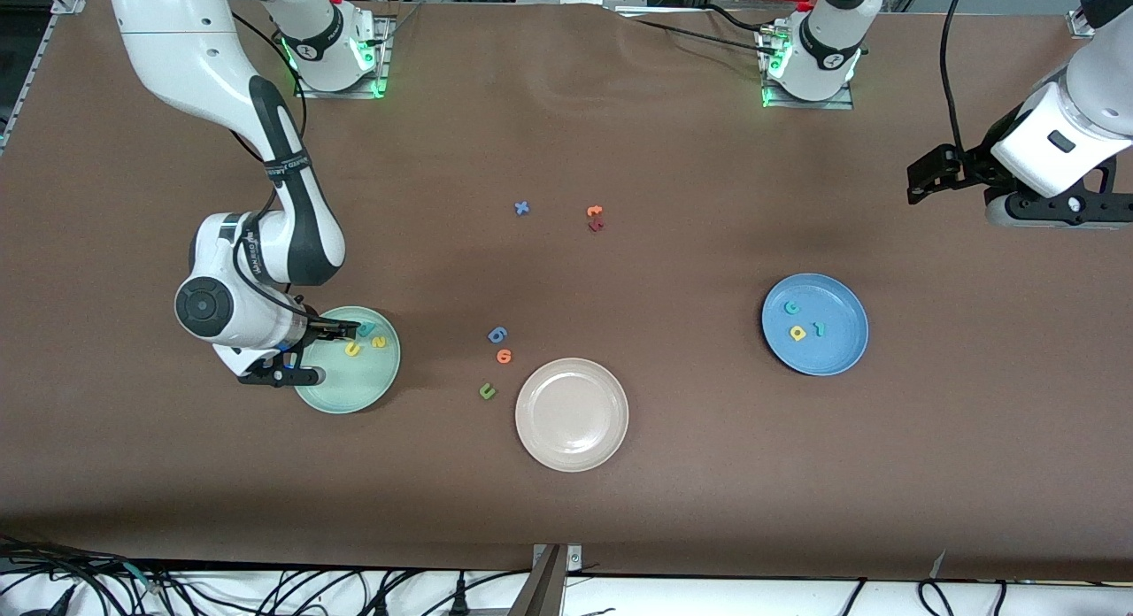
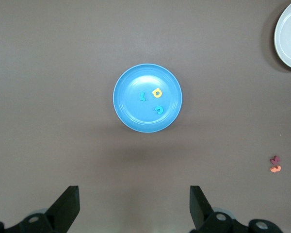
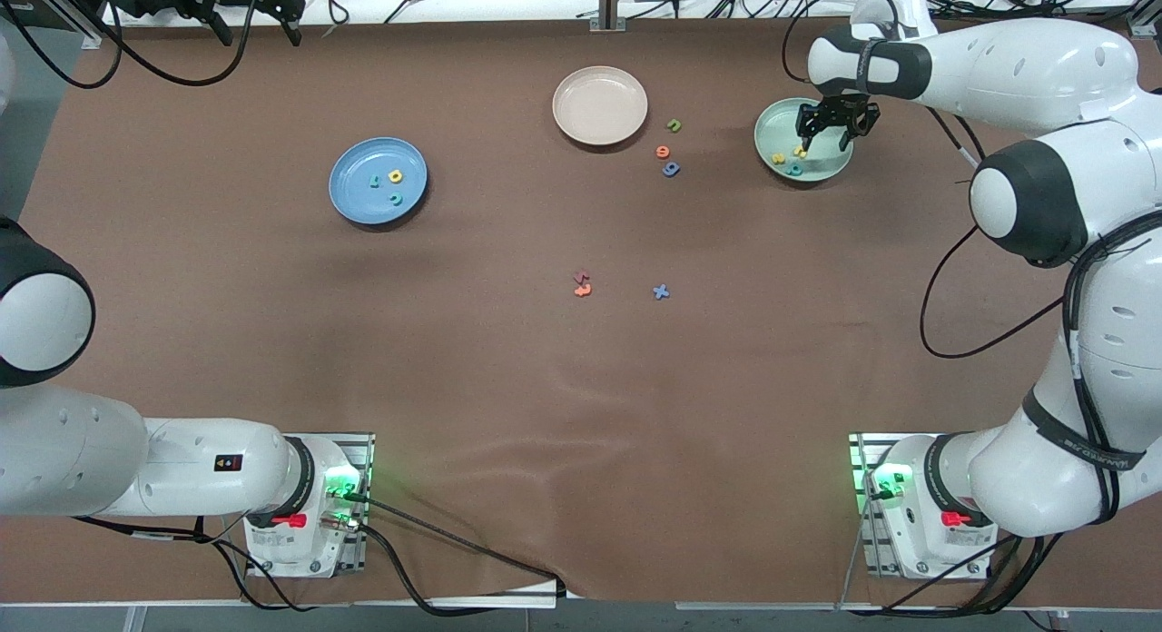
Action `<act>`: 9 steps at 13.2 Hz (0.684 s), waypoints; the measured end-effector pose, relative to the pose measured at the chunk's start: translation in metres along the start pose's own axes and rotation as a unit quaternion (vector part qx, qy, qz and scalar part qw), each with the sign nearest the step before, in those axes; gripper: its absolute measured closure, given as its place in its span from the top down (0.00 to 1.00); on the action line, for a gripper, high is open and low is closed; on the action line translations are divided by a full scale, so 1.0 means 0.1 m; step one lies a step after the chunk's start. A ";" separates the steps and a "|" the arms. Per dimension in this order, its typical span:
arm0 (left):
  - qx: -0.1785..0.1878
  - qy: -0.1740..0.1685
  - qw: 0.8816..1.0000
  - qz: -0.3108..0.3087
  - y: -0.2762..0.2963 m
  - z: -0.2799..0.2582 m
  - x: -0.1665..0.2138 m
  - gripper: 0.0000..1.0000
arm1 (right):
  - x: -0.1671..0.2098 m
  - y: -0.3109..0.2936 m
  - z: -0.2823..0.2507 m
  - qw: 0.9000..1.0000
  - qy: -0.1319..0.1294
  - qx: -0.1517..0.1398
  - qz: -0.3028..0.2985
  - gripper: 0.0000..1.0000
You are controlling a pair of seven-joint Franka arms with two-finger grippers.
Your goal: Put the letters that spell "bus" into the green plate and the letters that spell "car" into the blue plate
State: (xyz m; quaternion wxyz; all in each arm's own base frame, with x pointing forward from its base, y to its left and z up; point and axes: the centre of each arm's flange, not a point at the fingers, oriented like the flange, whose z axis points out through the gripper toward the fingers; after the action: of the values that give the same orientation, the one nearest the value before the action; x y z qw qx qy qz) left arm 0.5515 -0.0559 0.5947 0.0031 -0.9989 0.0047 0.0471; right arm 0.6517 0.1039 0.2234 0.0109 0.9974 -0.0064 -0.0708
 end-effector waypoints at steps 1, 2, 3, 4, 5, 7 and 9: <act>0.000 0.000 1.000 0.001 0.01 0.00 0.00 1.00 | 0.01 0.00 -0.03 1.000 0.003 0.001 0.000 0.95; 0.000 0.000 1.000 0.002 0.02 0.00 0.00 1.00 | 0.03 -0.02 -0.10 1.000 0.007 0.002 -0.001 0.99; 0.000 0.000 1.000 0.004 0.03 -0.01 -0.01 1.00 | 0.03 -0.03 -0.22 1.000 0.011 0.005 -0.002 0.99; 0.000 0.001 1.000 0.004 0.05 -0.01 -0.01 1.00 | 0.03 -0.04 -0.39 1.000 0.017 0.009 -0.003 0.99; 0.000 0.002 1.000 0.005 0.05 -0.02 -0.01 1.00 | 0.01 -0.04 -0.62 1.000 0.027 0.015 -0.004 1.00; 0.000 0.005 1.000 0.006 0.07 -0.05 -0.01 1.00 | -0.05 -0.04 -1.11 0.998 0.053 0.028 -0.006 1.00; 0.000 0.009 1.000 0.006 0.07 -0.09 -0.01 1.00 | -0.14 0.02 -1.61 0.996 0.076 0.040 -0.011 1.00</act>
State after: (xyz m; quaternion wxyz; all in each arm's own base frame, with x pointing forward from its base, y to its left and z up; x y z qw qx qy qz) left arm 0.5508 -0.0626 0.6034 0.0025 -0.9992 0.0112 0.0386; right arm 0.6605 0.1055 0.3850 -0.0289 0.9996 0.0023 0.0055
